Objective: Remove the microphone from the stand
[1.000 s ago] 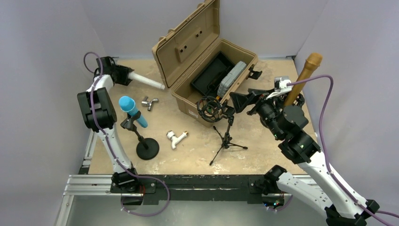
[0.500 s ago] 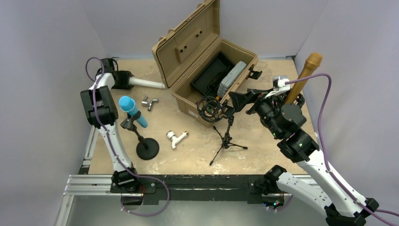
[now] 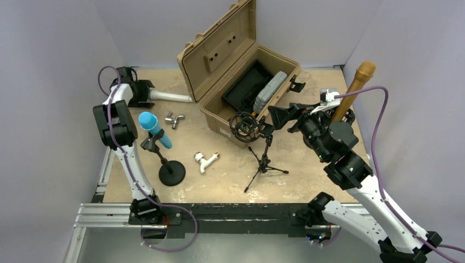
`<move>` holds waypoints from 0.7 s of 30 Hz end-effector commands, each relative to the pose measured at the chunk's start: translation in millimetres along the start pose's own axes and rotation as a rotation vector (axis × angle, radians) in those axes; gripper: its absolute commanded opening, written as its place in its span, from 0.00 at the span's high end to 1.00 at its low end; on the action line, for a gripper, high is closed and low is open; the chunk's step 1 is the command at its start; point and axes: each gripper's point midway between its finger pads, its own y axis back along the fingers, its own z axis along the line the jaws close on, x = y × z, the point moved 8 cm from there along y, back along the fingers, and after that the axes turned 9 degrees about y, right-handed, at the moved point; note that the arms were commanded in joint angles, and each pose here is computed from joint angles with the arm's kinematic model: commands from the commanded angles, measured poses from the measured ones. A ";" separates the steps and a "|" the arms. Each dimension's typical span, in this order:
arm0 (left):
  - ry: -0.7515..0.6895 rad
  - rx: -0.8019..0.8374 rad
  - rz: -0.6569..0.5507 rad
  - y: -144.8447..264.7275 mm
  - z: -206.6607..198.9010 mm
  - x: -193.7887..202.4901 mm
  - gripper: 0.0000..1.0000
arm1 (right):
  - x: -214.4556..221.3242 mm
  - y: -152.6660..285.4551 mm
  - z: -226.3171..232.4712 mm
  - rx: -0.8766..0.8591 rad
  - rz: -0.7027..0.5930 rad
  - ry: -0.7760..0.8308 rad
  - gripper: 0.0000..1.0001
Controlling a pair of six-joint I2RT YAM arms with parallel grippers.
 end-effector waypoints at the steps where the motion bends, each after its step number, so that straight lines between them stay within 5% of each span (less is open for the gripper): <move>1: -0.039 0.038 -0.032 30.7 -17.9 -0.6 0.16 | -14.1 3.1 4.0 -0.015 -0.047 -0.016 0.08; 11: -0.103 0.195 -0.003 108.5 -42.3 12.3 0.13 | -20.7 4.1 5.7 -0.028 -0.069 -0.006 0.08; 21: -0.382 0.559 -0.180 295.8 -59.6 27.0 0.12 | -21.2 -0.2 5.6 -0.030 -0.071 0.032 0.07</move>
